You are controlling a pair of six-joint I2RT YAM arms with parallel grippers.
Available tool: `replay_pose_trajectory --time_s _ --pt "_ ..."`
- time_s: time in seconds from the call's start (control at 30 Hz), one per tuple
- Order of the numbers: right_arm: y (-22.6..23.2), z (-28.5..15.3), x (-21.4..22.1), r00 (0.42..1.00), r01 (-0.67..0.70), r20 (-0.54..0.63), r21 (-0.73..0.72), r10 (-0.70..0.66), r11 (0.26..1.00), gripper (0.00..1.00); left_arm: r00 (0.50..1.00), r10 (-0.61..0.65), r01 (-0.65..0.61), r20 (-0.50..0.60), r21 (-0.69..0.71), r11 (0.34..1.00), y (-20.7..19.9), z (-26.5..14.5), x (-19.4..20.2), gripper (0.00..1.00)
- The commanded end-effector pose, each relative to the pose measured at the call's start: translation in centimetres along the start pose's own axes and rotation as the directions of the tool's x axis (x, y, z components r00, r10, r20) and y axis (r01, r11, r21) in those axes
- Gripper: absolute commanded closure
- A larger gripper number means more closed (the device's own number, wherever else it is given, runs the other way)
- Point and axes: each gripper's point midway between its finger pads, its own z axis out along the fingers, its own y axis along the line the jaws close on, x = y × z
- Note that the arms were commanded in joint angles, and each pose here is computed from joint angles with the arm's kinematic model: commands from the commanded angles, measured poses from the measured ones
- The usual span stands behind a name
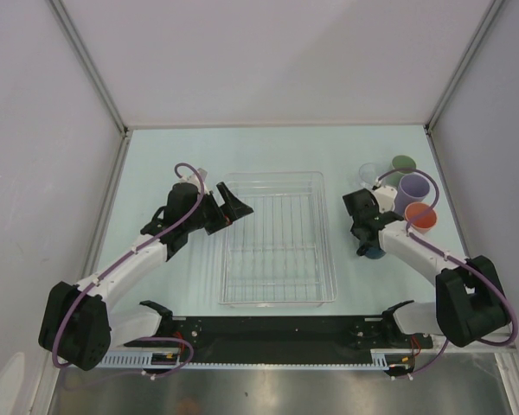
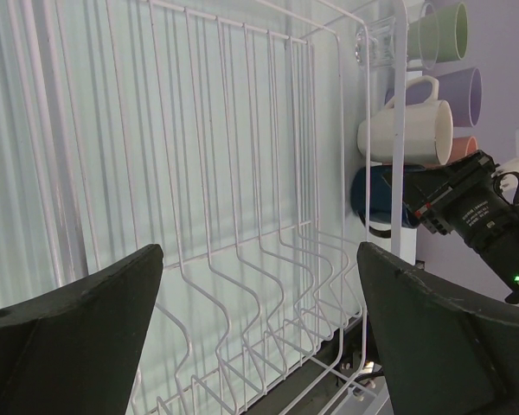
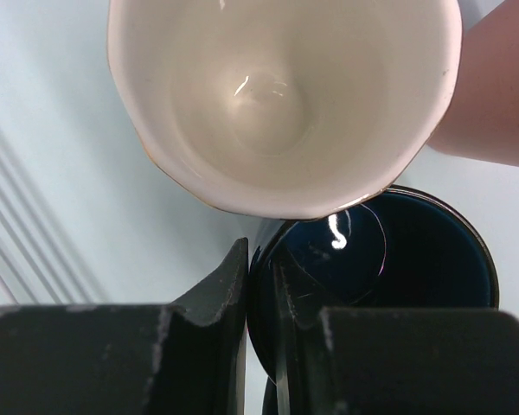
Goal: Unload the cups from the dish rack
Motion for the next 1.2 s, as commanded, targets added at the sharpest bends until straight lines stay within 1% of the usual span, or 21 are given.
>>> replay_pose_trajectory --time_s 0.0,0.03,0.1,0.13,0.2,0.27,0.43,0.53,0.57,0.6,0.73,0.83,0.9,0.93,0.97,1.0,1.03,1.07,1.1,1.17 --pt "0.6 -1.7 -1.8 0.998 -0.026 0.061 -0.046 0.029 0.999 0.96 1.000 0.023 -0.023 -0.007 -0.025 0.999 0.6 0.2 0.2 0.00" --pt "0.5 -2.0 -1.8 0.998 -0.026 0.062 -0.046 0.029 0.999 0.87 1.000 0.024 -0.024 -0.007 -0.027 0.999 0.7 0.2 0.2 0.00" --pt "0.6 -2.8 -2.1 0.997 -0.029 0.076 -0.064 0.034 0.998 0.73 1.000 0.024 -0.024 -0.007 -0.025 0.999 0.6 0.1 0.2 0.00" --pt "0.8 -3.1 -2.0 0.997 -0.021 0.077 -0.072 0.026 0.997 0.61 1.000 0.024 -0.024 -0.009 -0.023 0.999 0.6 0.1 0.3 0.00" --pt "0.9 -3.8 -2.4 0.995 -0.026 0.092 -0.089 0.035 0.996 0.52 1.000 0.028 -0.029 -0.006 -0.028 0.999 0.7 0.0 0.3 0.00" --pt "0.9 -4.4 -2.4 0.995 -0.026 0.093 -0.098 0.035 0.995 0.46 1.000 0.031 -0.031 0.003 -0.032 0.999 0.7 -0.2 0.1 0.00" --pt "0.9 -5.4 -2.8 0.994 -0.026 0.107 -0.109 0.038 0.994 0.40 0.999 0.037 -0.036 0.015 -0.026 0.999 0.4 -0.5 -0.2 0.00" --pt "1.9 -7.2 -3.6 0.987 -0.027 0.150 -0.169 0.053 0.985 0.39 0.999 0.045 -0.044 0.022 -0.023 0.999 0.1 -0.7 -0.4 0.00" --pt "2.7 -8.3 -3.6 0.985 -0.010 0.168 -0.210 0.047 0.978 0.38 0.998 0.049 -0.048 0.027 -0.022 0.999 0.0 -0.8 -0.5 0.00" --pt "3.1 -9.5 -4.5 0.977 -0.022 0.200 -0.253 0.075 0.967 0.37 0.998 0.056 -0.055 0.030 -0.023 0.998 -0.1 -0.9 -0.6 0.00" --pt "4.7 -13.4 -6.4 0.960 -0.005 0.256 -0.379 0.110 0.925 0.32 0.995 0.081 -0.080 0.060 -0.029 0.996 -0.6 -1.6 -1.4 0.00" --pt "6.2 -16.9 -7.6 0.948 0.047 0.297 -0.485 0.114 0.873 0.27 0.987 0.129 -0.125 0.098 -0.049 0.991 -1.3 -2.5 -2.5 0.00" --pt "7.4 -18.6 -7.5 0.945 0.094 0.314 -0.538 0.096 0.838 0.25 0.977 0.176 -0.161 0.122 -0.126 0.979 -0.5 -3.2 -3.1 0.00" --pt "7.6 -19.2 -7.5 0.940 0.121 0.331 -0.545 0.080 0.830 0.25 0.968 0.206 -0.187 0.146 -0.137 0.973 -1.2 -4.0 -3.7 0.00" --pt "7.9 -19.6 -7.4 0.937 0.140 0.342 -0.551 0.070 0.823 0.25 0.959 0.250 -0.224 0.134 -0.183 0.957 -0.5 -4.5 -3.6 0.00" --pt "8.4 -20.3 -6.8 0.931 0.179 0.362 -0.557 0.043 0.811 0.24 0.943 0.285 -0.237 0.172 -0.254 0.938 0.3 -5.1 -4.6 0.00" --pt "8.8 -20.3 -6.3 0.925 0.216 0.380 -0.547 0.010 0.809 0.24 0.930 0.320 -0.264 0.183 -0.274 0.925 -0.2 -5.6 -4.9 0.00" --pt "9.3 -20.5 -6.0 0.920 0.236 0.391 -0.550 -0.003 0.801 0.24 0.917 0.362 -0.296 0.167 -0.321 0.900 0.5 -6.3 -4.9 0.00" --pt "9.9 -21.1 -5.2 0.915 0.266 0.403 -0.565 -0.021 0.781 0.23 0.904 0.387 -0.296 0.184 -0.386 0.874 1.4 -6.9 -5.7 0.00" --pt "11.3 -21.2 -4.2 0.902 0.316 0.428 -0.572 -0.054 0.757 0.23 0.891 0.427 -0.318 0.153 -0.462 0.828 2.3 -7.9 -6.2 0.00"
